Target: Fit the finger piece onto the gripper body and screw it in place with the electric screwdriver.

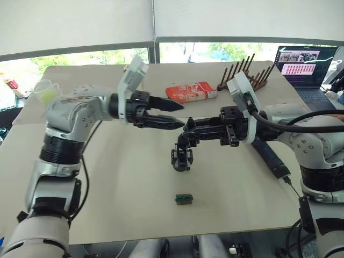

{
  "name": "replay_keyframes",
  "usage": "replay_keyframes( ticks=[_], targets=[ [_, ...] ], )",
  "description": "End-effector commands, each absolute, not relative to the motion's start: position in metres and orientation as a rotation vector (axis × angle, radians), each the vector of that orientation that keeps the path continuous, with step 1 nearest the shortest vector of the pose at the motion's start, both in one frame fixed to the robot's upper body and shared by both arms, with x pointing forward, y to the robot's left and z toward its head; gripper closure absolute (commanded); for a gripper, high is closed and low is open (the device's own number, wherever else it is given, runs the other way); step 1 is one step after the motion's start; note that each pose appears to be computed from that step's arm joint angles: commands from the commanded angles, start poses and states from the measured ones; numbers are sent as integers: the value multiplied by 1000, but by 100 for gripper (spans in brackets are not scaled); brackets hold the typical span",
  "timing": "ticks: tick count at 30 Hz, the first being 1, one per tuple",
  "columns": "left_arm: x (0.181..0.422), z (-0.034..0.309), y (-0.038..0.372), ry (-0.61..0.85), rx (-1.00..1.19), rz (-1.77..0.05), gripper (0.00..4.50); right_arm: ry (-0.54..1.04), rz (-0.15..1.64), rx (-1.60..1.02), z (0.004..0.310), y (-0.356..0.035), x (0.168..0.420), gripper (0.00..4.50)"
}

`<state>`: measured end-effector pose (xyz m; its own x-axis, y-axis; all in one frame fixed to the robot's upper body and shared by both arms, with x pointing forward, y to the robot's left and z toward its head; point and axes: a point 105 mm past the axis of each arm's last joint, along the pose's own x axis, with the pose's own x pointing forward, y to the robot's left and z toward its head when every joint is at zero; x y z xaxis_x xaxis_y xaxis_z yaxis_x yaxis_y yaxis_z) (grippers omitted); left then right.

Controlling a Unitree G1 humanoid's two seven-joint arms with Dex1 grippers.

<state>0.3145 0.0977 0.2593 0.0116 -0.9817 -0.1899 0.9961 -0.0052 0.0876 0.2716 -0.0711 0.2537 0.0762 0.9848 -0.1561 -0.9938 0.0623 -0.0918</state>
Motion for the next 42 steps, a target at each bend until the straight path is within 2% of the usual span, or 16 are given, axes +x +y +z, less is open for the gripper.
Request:
replay_keyframes(
  ticks=[1, 5, 9, 14, 28, 38, 41, 42],
  targets=[
    [317, 240, 117, 73, 367, -1541, 0, -35, 1509, -242, 261, -73, 266, 417],
    [315, 182, 122, 124, 437, -1506, 0, -36, 1483, -243, 252, -78, 264, 417],
    [323, 143, 115, 99, 492, -1450, 0, -27, 1470, -241, 249, -82, 261, 417],
    [329, 113, 94, 70, 464, -1442, 0, -14, 1436, -238, 248, -87, 263, 417],
    [325, 85, 51, 80, 337, -1433, 0, 12, 1428, -219, 239, -87, 255, 417],
    [326, 86, 38, 57, 288, -1419, 0, 25, 1426, -214, 233, -86, 254, 417],
    [327, 85, 40, 52, 301, -1422, 82, 26, 1423, -214, 232, -87, 255, 417],
    [327, 86, 41, 48, 307, -1427, 129, 24, 1423, -214, 231, -87, 255, 417]
  ],
)
